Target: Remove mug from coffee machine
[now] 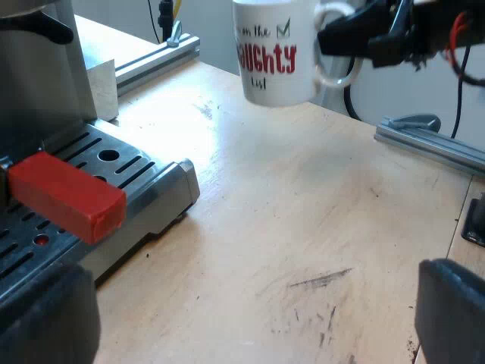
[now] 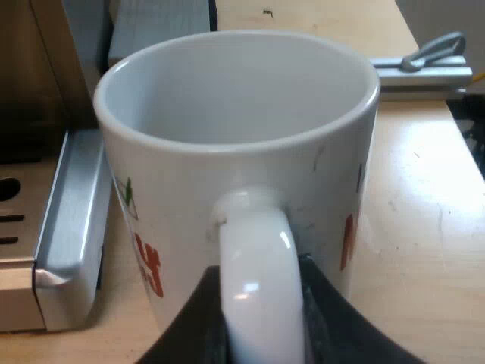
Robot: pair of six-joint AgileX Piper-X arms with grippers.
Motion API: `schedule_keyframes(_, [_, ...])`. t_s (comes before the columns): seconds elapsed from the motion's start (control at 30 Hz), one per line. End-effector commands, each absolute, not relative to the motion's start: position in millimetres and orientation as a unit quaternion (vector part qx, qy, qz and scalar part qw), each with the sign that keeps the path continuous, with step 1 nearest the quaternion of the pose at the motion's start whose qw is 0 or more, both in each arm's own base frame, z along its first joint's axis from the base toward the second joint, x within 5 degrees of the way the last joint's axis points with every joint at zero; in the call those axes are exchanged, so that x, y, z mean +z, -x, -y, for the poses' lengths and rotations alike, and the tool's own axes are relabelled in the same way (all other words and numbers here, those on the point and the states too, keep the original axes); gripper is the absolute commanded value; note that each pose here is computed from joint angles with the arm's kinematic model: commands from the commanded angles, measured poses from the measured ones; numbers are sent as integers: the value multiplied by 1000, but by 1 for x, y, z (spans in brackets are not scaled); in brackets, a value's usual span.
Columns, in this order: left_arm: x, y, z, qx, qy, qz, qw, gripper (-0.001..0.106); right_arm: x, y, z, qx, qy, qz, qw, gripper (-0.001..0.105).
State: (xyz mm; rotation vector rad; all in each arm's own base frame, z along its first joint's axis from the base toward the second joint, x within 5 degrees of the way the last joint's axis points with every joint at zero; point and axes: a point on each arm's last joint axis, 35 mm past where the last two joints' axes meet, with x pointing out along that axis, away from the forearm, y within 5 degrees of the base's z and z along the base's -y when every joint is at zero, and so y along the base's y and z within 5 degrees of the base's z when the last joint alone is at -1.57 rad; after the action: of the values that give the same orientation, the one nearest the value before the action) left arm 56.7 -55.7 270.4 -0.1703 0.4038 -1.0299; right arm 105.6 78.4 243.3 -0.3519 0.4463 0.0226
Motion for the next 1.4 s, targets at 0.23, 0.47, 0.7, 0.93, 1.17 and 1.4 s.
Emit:
schedule_keyframes(0.23, [273,-56,56,-495,84,-191,843,86,222,-117,-78,20,144,-146,979,0])
schedule_keyframes(0.47, [272,-56,56,-494,84,-194,843,86,203,-121,-68,-9,146,-136,980,0])
schedule_keyframes(0.7, [272,-56,56,-494,84,-194,843,86,178,-128,-55,32,122,-123,984,0])
schedule_keyframes(0.93, [272,-56,56,-494,84,-194,843,86,169,-142,-50,53,148,-127,979,0])
schedule_keyframes(1.17, [268,-57,56,-493,84,-200,842,86,157,-158,-53,61,152,-123,979,0])
schedule_keyframes(1.4, [266,-57,57,-493,84,-200,842,86,143,-169,-57,65,179,-121,974,0])
